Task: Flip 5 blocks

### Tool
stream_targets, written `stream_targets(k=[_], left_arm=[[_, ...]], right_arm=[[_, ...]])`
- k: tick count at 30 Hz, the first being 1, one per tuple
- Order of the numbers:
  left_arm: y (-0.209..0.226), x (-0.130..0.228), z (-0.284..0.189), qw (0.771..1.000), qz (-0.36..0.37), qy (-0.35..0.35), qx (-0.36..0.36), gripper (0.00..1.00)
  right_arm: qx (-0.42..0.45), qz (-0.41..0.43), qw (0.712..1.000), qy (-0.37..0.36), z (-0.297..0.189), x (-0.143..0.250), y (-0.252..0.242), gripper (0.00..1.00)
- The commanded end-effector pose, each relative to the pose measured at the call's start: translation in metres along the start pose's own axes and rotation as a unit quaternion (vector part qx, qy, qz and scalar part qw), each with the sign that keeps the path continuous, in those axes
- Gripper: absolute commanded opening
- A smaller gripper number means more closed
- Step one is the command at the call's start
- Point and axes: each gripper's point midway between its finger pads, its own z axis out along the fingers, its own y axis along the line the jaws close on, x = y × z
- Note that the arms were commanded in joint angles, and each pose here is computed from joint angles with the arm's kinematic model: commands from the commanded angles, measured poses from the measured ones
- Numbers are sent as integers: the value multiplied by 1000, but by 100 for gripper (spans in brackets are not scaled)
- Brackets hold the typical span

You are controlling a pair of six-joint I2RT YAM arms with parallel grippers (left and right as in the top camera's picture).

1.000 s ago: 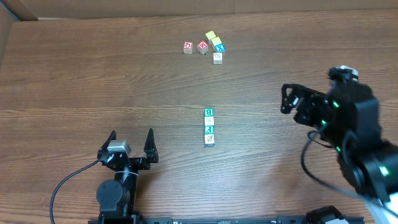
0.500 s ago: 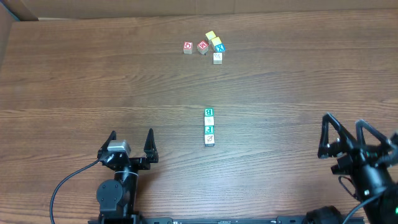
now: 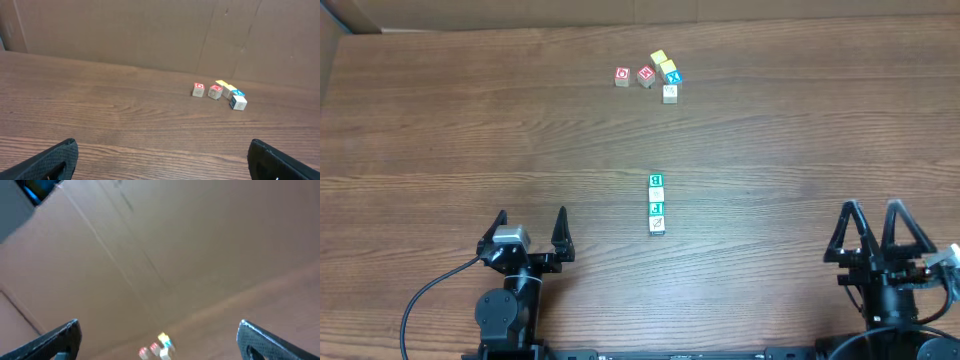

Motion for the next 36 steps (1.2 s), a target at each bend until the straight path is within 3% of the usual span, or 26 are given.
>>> stream_targets(k=[1,6,10,23,32,36], left_arm=[[-3,0,0,1000,8,-1,8,100],[-3,0,0,1000,8,-1,8,100],[-3,0,0,1000,8,-1,8,100],[-3,0,0,1000,8,-1,8,100],[-3,0,0,1000,8,-1,8,100],[-3,0,0,1000,8,-1,8,100]], right_arm=[[-59,-30,996,-56,5,-11,16,100],[-164,-100,951,-243,-20,-56,51,100],[-164,-110,940,-279,-26,-55,44,100],[-105,-122,975,-156,11,20,-4,100],[-30,-126,992,2,28,91,-50,100],[-16,-198,975,101,24,136,-69,100]])
